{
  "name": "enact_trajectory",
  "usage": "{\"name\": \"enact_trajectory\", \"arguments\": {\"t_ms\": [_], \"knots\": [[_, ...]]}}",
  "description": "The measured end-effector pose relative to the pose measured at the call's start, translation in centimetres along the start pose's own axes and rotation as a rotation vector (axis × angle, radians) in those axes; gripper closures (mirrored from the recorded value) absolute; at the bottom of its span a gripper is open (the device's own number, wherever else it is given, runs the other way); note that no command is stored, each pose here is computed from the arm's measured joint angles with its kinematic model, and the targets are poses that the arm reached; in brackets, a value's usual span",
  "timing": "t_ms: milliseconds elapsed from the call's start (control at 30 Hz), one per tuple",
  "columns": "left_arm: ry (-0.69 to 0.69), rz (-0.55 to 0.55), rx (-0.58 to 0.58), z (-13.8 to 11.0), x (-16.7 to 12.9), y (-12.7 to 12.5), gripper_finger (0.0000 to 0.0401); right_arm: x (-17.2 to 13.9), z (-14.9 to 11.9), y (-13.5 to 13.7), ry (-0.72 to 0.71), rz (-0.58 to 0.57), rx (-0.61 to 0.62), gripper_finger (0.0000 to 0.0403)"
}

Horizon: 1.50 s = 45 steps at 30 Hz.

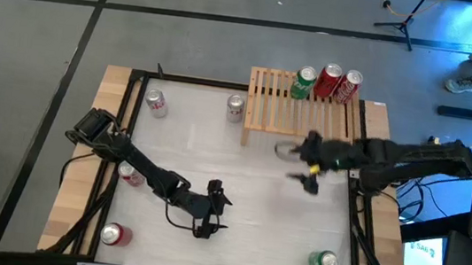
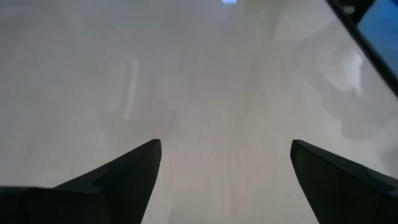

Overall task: Place canned beverage on shelf
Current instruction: Put the right silver soda can on the shelf

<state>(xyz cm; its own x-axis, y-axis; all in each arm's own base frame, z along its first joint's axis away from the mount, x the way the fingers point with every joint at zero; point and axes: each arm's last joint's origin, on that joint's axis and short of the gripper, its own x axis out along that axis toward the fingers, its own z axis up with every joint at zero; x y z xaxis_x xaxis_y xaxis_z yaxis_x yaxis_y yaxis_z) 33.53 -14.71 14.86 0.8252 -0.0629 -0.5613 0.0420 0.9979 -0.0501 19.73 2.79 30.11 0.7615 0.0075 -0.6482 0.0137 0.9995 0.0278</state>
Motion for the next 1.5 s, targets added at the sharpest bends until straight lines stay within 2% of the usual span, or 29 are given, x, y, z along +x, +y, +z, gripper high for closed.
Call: {"name": "enact_trajectory", "arguments": {"t_ms": [333, 500, 700, 900, 1067, 1200, 1333, 1500], "knots": [[-0.104, 0.005, -0.077, -0.2, -1.0, -3.2, 0.0054, -2.2, -2.6, 8.1, 0.083, 0.287, 0.107, 0.0052], [-0.149, 0.016, -0.099, 0.6, -0.8, -5.8, 0.0054, -4.3, -3.3, 10.4, 0.09, 0.321, 0.167, 0.0052], [-0.176, -0.007, -0.104, 2.0, 1.8, -8.6, 0.0054, -6.5, -4.4, 12.8, 0.155, 0.341, 0.22, 0.0052], [-0.142, -0.032, -0.12, 3.2, 4.1, -10.8, 0.0054, -7.4, -5.4, 15.5, 0.253, 0.328, 0.235, 0.0052], [-0.101, -0.015, -0.121, 4.0, 4.3, -12.2, 0.0054, -7.5, -5.2, 17.7, 0.206, 0.303, 0.165, 0.0052], [-0.038, 0.079, -0.097, 5.5, 2.4, -12.3, 0.0054, -6.1, -5.8, 18.6, 0.15, 0.211, 0.082, 0.0052], [0.001, 0.152, -0.156, 8.0, -0.4, -11.5, 0.0054, -4.4, -6.6, 19.1, 0.092, 0.101, -0.002, 0.0052], [0.087, 0.259, -0.215, 8.8, -2.8, -9.8, 0.0054, -2.6, -7.0, 19.2, 0.006, -0.042, -0.069, 0.0052]]}}
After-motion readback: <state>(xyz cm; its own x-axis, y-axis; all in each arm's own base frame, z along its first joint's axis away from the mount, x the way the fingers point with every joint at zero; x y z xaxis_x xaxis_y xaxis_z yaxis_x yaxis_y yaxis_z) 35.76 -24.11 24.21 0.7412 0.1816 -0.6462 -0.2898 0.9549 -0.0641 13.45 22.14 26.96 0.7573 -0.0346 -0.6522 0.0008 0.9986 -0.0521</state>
